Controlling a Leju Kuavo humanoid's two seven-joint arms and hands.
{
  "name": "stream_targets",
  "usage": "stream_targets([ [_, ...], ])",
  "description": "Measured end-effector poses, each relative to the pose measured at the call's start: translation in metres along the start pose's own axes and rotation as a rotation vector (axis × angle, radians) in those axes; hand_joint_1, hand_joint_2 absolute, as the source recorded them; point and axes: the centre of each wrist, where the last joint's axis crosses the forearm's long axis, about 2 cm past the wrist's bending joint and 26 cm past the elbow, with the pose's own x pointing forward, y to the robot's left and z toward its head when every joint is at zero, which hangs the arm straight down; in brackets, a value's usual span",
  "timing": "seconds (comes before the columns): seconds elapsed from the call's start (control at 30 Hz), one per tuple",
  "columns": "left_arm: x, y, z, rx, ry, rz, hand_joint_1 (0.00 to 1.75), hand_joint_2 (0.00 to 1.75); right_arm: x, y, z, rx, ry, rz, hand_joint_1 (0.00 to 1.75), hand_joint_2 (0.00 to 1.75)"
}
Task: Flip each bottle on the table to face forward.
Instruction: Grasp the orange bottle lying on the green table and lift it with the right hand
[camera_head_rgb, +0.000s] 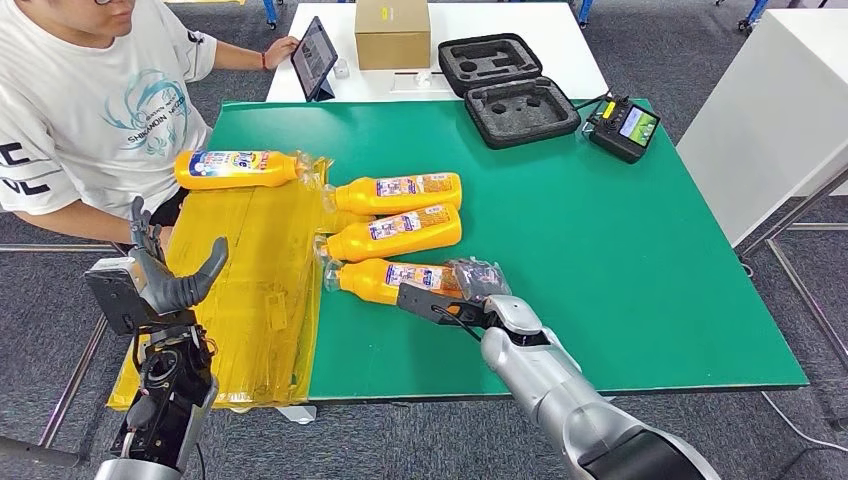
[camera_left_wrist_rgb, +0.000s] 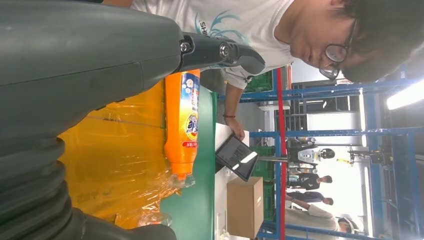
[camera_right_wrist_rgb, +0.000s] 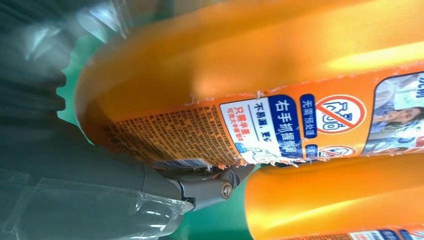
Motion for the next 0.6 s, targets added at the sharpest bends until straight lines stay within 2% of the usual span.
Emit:
stream_targets([
  [0.3, 0.0, 0.0, 0.0, 0.002, 0.002, 0.003, 0.0, 1.75, 0.001, 0.001, 0.0, 0.001, -0.01, -0.018, 1.75, 1.75],
  [0.47, -0.001, 0.001, 0.002, 0.007, 0.014, 0.025, 0.0, 1.75, 0.002, 0.014, 0.007, -0.007, -0.178, -0.18, 1.75, 1.75],
  [0.6, -0.001, 0.001, 0.002, 0.006, 0.015, 0.027, 0.0, 1.75, 0.003, 0.016, 0.008, -0.007, -0.194, -0.198, 1.75, 1.75],
])
